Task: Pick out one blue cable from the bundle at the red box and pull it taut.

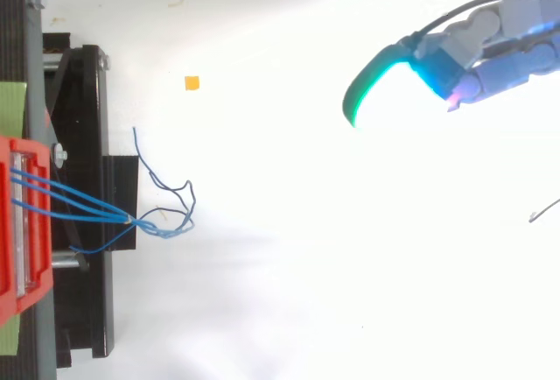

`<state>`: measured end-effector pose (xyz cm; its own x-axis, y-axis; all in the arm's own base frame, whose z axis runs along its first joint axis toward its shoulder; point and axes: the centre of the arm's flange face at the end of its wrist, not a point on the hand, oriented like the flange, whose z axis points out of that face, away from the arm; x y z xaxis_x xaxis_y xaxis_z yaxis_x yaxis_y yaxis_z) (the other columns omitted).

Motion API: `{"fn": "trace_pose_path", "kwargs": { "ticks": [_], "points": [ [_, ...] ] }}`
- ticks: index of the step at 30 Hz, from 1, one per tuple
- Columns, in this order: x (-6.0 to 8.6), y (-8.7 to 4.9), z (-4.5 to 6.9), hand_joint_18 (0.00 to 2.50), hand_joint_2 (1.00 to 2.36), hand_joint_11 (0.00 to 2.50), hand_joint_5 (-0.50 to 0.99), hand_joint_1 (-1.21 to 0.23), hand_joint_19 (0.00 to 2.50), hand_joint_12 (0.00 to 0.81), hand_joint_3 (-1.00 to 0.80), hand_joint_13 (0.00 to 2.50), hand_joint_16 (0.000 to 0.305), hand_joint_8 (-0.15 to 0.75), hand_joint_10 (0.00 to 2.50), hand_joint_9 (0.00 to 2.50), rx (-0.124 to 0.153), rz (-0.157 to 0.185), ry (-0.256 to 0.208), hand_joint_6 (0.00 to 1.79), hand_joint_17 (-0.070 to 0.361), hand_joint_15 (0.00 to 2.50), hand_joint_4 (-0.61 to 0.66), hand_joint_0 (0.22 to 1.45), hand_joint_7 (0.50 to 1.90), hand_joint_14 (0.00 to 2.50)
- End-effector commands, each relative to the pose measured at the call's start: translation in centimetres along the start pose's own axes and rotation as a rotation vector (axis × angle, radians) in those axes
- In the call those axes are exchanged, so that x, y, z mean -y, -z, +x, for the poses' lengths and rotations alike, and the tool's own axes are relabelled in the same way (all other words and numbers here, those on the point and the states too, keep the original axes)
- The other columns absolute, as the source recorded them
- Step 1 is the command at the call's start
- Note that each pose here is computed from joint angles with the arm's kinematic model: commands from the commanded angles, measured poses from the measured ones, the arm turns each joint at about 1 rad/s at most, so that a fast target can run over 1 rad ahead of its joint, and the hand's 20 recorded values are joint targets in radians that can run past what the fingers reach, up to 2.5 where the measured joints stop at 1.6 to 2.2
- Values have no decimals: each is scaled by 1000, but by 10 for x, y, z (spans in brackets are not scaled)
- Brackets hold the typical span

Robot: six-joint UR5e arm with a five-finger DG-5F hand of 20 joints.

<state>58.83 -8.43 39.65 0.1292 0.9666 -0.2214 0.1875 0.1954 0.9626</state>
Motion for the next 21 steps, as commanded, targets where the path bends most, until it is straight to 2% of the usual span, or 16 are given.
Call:
{"fn": "trace_pose_path", "kwargs": {
  "ticks": [1,4,5,9,10,13,14,16,18,21],
  "points": [
    [-1,-6,0,104,1000,78,-221,-444,204,324,-500,287,54,267,3,614,20,-36,2,501,122,0,156,503,619,0],
    [-4,-9,-2,114,1000,89,-221,-454,210,321,-500,296,54,266,3,623,49,-57,8,501,121,0,156,505,619,0],
    [-4,-10,-3,116,1000,89,-220,-458,210,321,-500,296,54,267,4,624,68,-63,17,501,121,0,158,505,624,0],
    [8,-19,1,128,1000,96,-219,-466,215,319,-500,302,53,265,3,626,78,-46,32,501,120,0,159,507,624,0],
    [15,-23,3,130,1000,98,-219,-468,218,320,-500,307,53,266,4,628,76,-36,35,501,119,0,159,507,623,0],
    [17,-27,5,139,1000,110,-219,-473,224,319,-500,318,53,266,3,634,80,-41,36,501,118,0,160,509,624,0],
    [26,-33,9,141,1000,110,-218,-476,224,319,-500,318,52,266,5,635,87,-36,44,501,118,0,160,510,628,0],
    [28,-37,11,151,1000,112,-218,-480,225,318,-500,319,52,266,5,635,95,-45,46,501,118,0,161,511,626,0],
    [46,-50,17,152,1000,113,-217,-482,228,318,-500,322,52,266,4,637,103,-37,51,501,118,0,162,511,628,0],
    [56,-59,23,153,1001,119,-216,-484,231,317,-500,324,52,265,5,640,108,-40,49,501,117,0,163,513,630,0]
  ]
}}
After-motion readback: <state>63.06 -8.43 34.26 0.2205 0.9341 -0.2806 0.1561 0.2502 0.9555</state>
